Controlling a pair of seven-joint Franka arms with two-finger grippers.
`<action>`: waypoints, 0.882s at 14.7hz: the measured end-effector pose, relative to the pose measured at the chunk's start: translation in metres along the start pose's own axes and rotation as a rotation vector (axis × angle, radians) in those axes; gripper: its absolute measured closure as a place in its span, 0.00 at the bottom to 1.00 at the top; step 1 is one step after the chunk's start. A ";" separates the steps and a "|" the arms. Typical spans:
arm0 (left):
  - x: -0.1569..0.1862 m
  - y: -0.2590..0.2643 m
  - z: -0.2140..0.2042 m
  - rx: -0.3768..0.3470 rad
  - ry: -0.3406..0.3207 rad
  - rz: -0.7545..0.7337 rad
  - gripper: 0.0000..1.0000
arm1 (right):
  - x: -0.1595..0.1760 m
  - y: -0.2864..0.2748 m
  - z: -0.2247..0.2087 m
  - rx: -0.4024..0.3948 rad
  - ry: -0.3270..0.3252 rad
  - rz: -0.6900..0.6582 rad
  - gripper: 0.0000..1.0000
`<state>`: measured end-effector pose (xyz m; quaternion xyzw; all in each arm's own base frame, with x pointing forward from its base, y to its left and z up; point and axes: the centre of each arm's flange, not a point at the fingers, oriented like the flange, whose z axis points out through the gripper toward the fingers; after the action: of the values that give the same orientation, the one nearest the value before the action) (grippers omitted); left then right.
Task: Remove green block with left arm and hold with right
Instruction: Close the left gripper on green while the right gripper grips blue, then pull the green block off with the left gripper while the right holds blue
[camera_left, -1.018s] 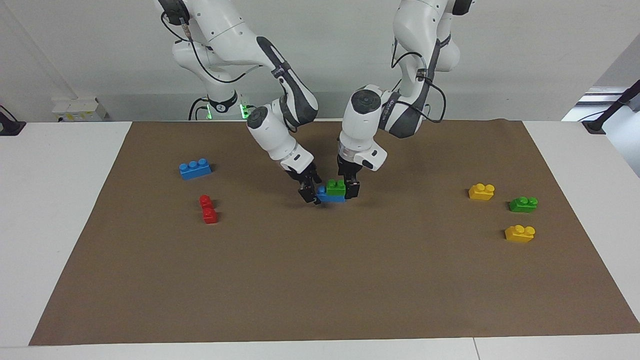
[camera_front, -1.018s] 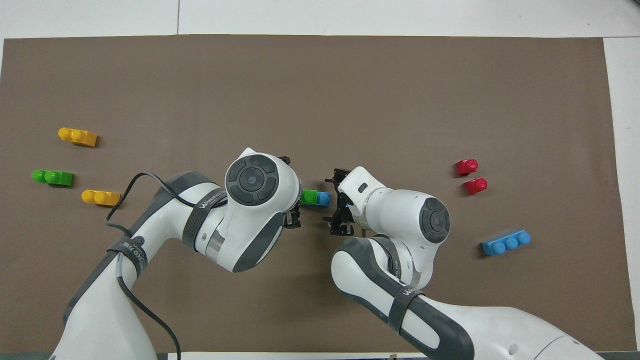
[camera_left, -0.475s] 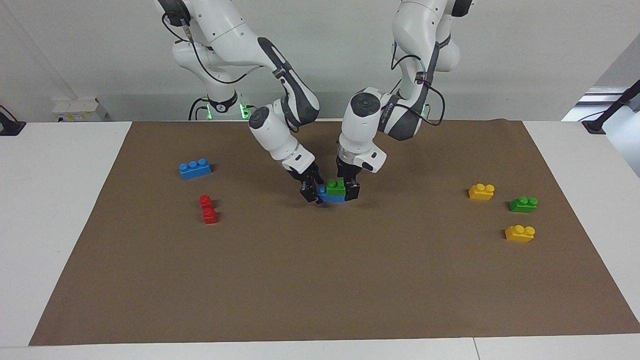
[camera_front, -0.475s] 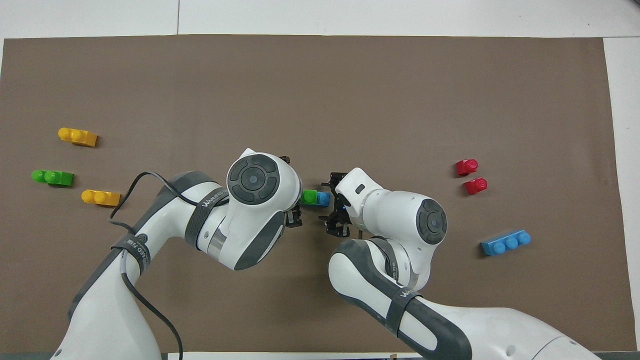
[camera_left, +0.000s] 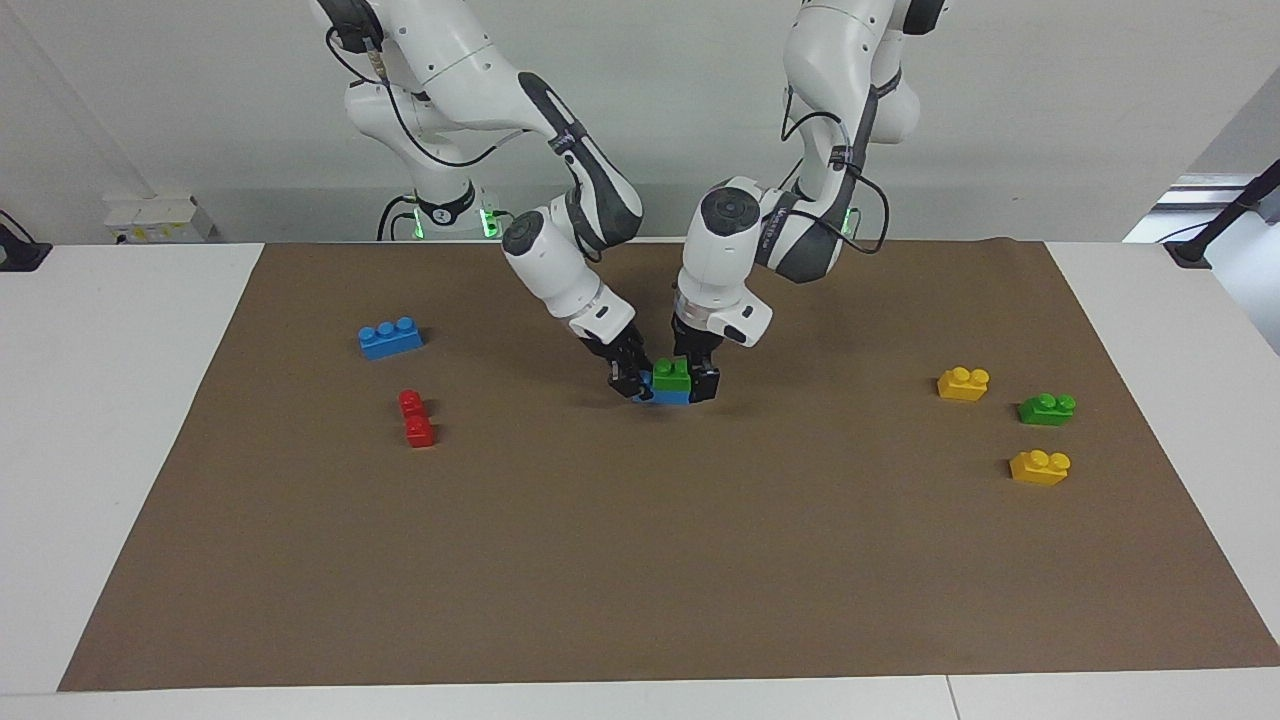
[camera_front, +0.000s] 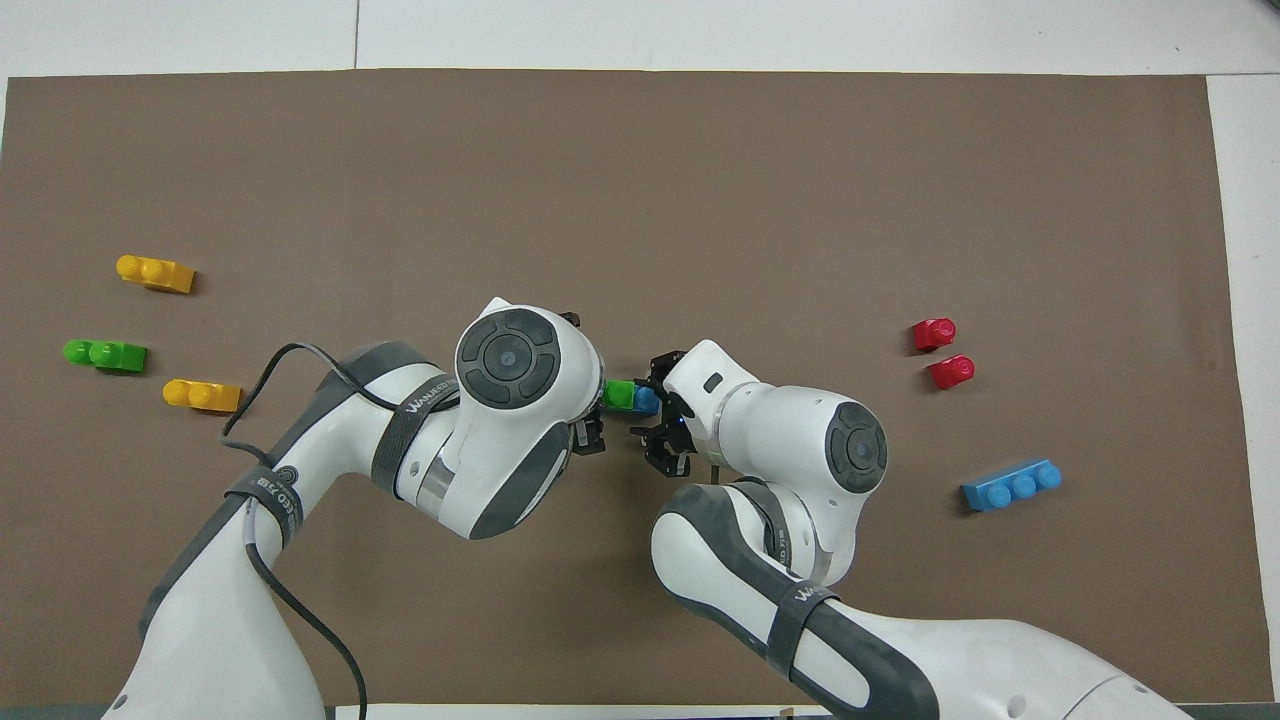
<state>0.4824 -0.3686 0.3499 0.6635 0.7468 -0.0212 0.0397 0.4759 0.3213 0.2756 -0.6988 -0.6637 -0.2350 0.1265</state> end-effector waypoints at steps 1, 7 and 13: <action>0.000 0.000 0.000 0.000 0.000 0.000 0.00 | 0.000 0.000 0.000 0.000 0.000 0.000 0.40; 0.000 0.000 0.000 -0.003 -0.001 -0.003 0.00 | 0.000 0.000 0.000 -0.001 0.001 0.000 0.60; -0.001 0.001 0.001 -0.005 -0.003 -0.003 0.00 | 0.001 0.001 -0.001 -0.003 0.002 0.001 0.65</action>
<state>0.4831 -0.3692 0.3491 0.6622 0.7478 -0.0205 0.0426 0.4769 0.3217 0.2769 -0.6991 -0.6628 -0.2366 0.1264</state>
